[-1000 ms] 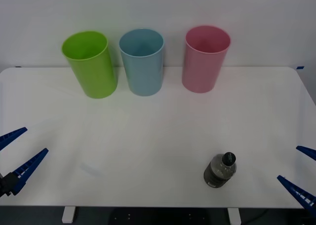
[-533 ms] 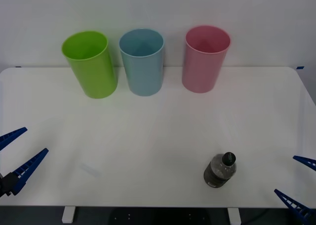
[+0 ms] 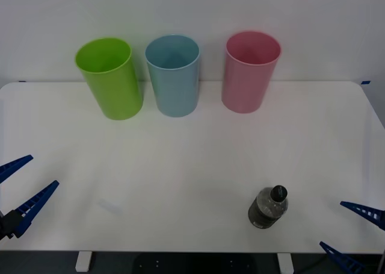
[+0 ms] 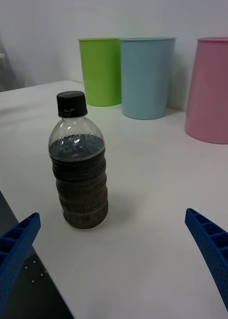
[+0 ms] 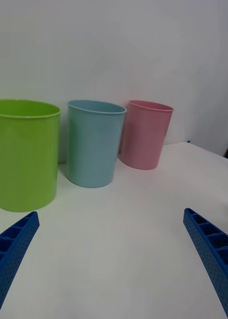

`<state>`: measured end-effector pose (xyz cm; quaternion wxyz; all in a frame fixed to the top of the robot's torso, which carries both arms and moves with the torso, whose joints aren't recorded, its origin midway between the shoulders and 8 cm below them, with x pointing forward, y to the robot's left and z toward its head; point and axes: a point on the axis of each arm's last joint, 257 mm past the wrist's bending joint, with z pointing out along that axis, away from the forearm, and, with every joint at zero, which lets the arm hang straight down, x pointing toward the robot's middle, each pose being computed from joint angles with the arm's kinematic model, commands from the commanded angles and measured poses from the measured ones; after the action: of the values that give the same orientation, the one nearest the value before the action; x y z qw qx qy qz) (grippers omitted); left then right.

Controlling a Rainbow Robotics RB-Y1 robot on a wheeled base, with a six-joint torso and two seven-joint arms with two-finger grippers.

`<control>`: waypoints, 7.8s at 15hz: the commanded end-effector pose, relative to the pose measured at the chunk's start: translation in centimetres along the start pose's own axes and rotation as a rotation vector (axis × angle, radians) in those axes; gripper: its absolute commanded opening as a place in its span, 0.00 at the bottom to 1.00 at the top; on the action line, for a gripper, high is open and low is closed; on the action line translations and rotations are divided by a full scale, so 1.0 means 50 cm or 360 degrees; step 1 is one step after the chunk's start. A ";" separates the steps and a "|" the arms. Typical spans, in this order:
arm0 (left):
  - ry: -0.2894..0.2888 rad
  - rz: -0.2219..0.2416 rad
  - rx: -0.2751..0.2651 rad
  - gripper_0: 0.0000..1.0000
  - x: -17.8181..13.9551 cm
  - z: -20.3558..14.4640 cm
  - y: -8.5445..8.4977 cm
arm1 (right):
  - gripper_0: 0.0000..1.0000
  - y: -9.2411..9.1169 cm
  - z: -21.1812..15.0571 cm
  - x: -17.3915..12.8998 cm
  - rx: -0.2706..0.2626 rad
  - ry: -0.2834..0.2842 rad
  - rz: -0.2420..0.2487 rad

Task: Grasp the object on the table and drop it into the matching bin: aluminum can to the light blue bin, PET bottle to the pink bin.

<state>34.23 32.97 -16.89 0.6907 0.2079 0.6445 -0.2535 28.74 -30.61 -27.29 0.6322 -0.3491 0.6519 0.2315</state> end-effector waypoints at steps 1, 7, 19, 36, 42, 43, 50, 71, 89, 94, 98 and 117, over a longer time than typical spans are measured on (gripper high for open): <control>0.0000 0.0000 0.0000 1.00 0.000 0.000 0.000 | 1.00 0.007 0.021 0.010 -0.0001 -0.0007 0.0010; 0.0000 0.0000 0.0000 1.00 0.000 0.000 0.000 | 1.00 0.012 0.084 0.024 0.0022 -0.0025 0.0013; 0.0000 0.0000 0.0000 1.00 0.000 0.000 0.000 | 1.00 0.041 0.200 0.047 0.0036 -0.0028 0.0000; 0.0000 0.0000 0.0000 1.00 0.000 0.000 0.000 | 1.00 0.060 0.294 0.048 0.0040 -0.0036 -0.0062; 0.0000 0.0000 0.0000 1.00 0.000 0.000 0.000 | 0.65 0.063 0.295 0.049 0.0036 -0.0036 -0.0077; 0.0000 0.0000 0.0000 1.00 0.000 0.000 0.000 | 0.16 0.062 0.293 0.049 0.0038 -0.0034 -0.0081; 0.0000 0.0000 0.0000 1.00 0.000 0.000 0.000 | 0.00 0.064 0.298 0.046 0.0043 -0.0046 -0.0086; 0.0000 0.0000 0.0000 1.00 0.000 0.000 0.000 | 0.00 -0.052 0.332 -0.199 0.0223 -0.0332 0.0279; 0.0000 0.0000 0.0000 1.00 0.000 0.000 0.000 | 0.00 -0.195 0.331 -0.489 0.0324 -0.0589 0.0366; 0.0000 0.0000 0.0000 1.00 0.000 0.000 0.000 | 0.00 -0.238 0.344 -0.532 0.0366 -0.0584 0.0301; 0.0000 0.0000 0.0000 1.00 0.000 0.000 0.000 | 0.00 -0.286 0.378 -0.551 0.0392 -0.0551 0.0236; 0.0000 0.0000 0.0000 1.00 0.000 0.000 0.000 | 0.00 -0.530 0.655 -0.557 0.0582 -0.0372 0.0226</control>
<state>34.22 32.97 -16.89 0.6907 0.2079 0.6446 -0.2535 68.52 -19.27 0.87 0.7399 -0.1544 0.6256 0.1932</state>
